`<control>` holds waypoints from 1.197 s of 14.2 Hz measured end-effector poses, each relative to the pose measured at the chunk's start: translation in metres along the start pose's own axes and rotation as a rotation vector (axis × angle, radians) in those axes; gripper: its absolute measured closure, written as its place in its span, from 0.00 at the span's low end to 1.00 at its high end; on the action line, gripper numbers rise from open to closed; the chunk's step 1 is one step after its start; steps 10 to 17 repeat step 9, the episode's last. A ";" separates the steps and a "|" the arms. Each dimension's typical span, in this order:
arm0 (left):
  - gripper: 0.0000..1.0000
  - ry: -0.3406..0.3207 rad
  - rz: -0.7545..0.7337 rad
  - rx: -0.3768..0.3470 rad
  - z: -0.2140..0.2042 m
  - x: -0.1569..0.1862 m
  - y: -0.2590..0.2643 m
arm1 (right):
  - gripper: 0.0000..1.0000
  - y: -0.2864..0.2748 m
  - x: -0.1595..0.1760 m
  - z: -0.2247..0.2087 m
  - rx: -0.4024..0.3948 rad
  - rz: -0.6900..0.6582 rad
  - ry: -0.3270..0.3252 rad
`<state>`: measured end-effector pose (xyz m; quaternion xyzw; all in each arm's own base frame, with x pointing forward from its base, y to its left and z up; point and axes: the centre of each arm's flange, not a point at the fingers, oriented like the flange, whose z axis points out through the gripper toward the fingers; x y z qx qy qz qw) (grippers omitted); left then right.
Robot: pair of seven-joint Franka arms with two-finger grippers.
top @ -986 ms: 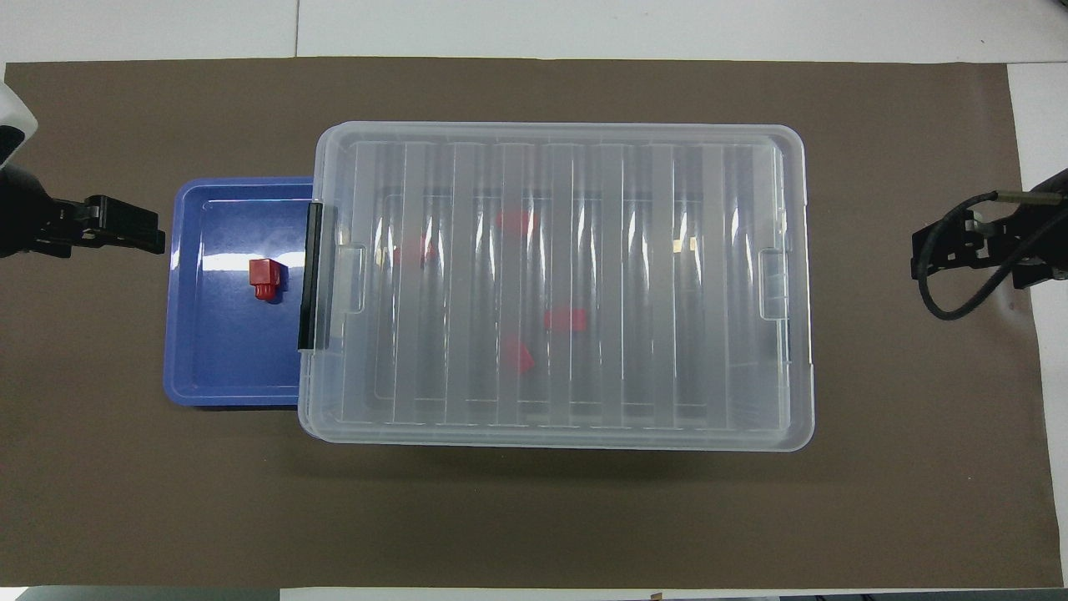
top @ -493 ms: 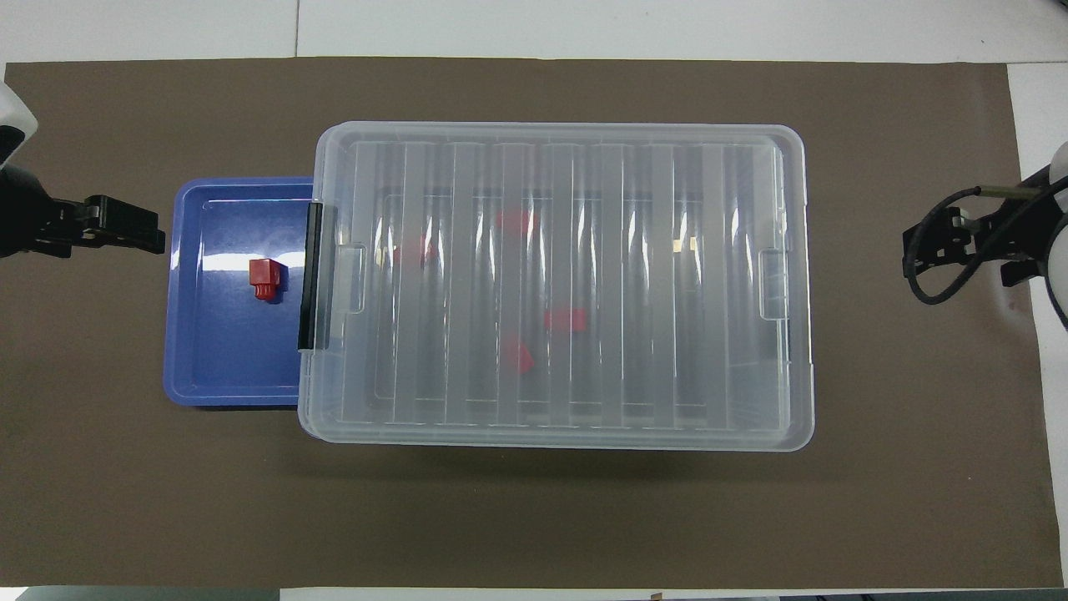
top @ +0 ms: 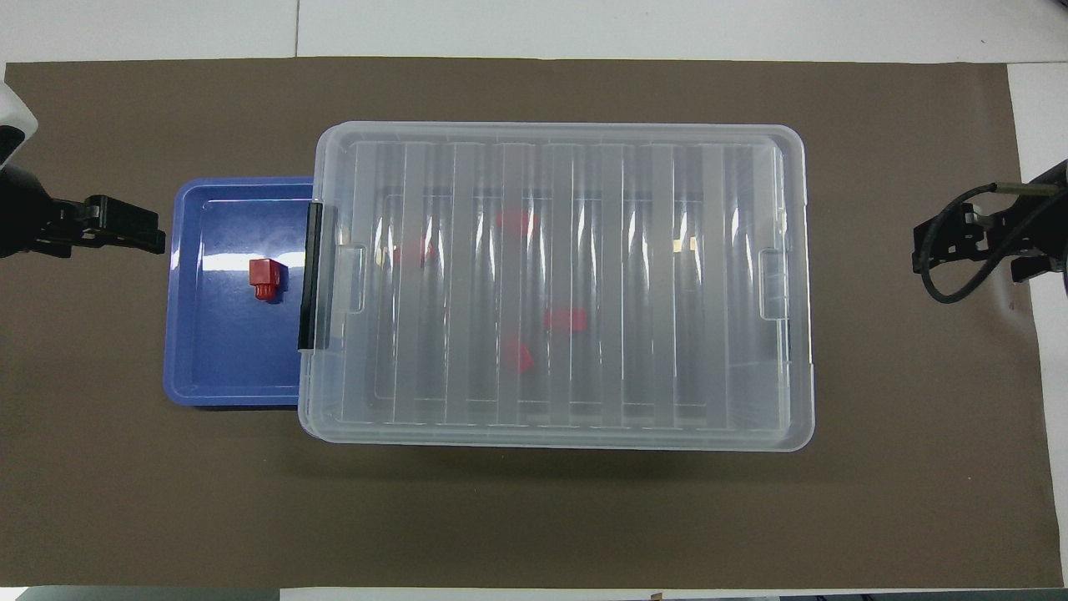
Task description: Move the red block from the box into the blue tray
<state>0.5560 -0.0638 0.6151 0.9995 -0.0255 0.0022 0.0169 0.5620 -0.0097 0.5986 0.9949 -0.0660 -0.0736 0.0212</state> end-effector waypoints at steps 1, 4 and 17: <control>0.00 0.000 0.000 0.000 0.000 0.000 0.000 | 0.00 0.000 0.000 0.000 0.000 0.001 0.000; 0.00 0.000 0.000 0.000 0.000 0.000 0.000 | 0.00 0.003 0.002 -0.001 0.002 0.006 0.013; 0.00 0.000 0.000 0.000 0.000 0.000 0.000 | 0.00 0.003 0.005 -0.003 0.006 0.005 0.041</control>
